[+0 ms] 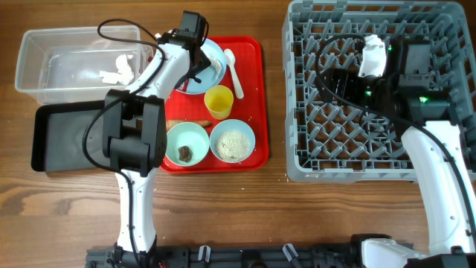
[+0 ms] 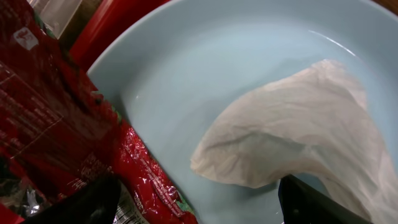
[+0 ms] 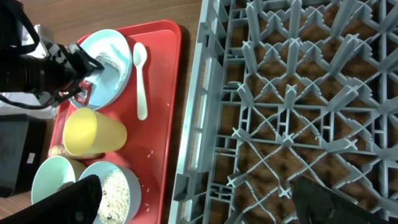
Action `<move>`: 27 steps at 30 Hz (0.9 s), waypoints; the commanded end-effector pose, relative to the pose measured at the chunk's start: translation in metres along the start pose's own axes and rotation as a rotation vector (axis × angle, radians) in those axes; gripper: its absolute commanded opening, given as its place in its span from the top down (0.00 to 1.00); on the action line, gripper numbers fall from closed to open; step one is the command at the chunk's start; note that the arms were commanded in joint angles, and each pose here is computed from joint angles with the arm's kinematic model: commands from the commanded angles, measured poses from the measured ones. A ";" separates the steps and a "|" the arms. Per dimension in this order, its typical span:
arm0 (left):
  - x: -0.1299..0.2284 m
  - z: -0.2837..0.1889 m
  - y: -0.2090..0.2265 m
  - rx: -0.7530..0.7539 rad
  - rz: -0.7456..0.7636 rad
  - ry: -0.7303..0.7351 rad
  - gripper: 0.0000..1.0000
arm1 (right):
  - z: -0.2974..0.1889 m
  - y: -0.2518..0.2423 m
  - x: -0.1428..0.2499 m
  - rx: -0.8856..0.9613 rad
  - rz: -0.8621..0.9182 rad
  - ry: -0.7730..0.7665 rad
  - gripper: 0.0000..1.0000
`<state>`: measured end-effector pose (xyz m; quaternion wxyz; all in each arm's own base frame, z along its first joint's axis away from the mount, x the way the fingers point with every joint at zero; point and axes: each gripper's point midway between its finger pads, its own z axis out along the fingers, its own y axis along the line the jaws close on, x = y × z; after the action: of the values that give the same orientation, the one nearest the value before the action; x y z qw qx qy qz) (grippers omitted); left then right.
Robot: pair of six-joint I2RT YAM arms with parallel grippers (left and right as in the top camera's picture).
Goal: Sort waste into correct bins and load items into the dishwasher rack
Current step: 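Grasp the remaining red wrapper and tissue on the plate with the left gripper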
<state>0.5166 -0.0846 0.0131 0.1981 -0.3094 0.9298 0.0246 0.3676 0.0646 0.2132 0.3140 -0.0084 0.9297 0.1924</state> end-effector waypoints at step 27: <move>-0.026 -0.031 -0.010 0.056 0.009 -0.070 0.15 | -0.002 0.004 -0.003 -0.018 0.010 -0.003 0.00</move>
<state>0.5236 -0.0865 0.0835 0.2477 -0.2988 0.9216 -0.0039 0.3669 0.0646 0.2126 0.3123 -0.0081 0.9303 0.1924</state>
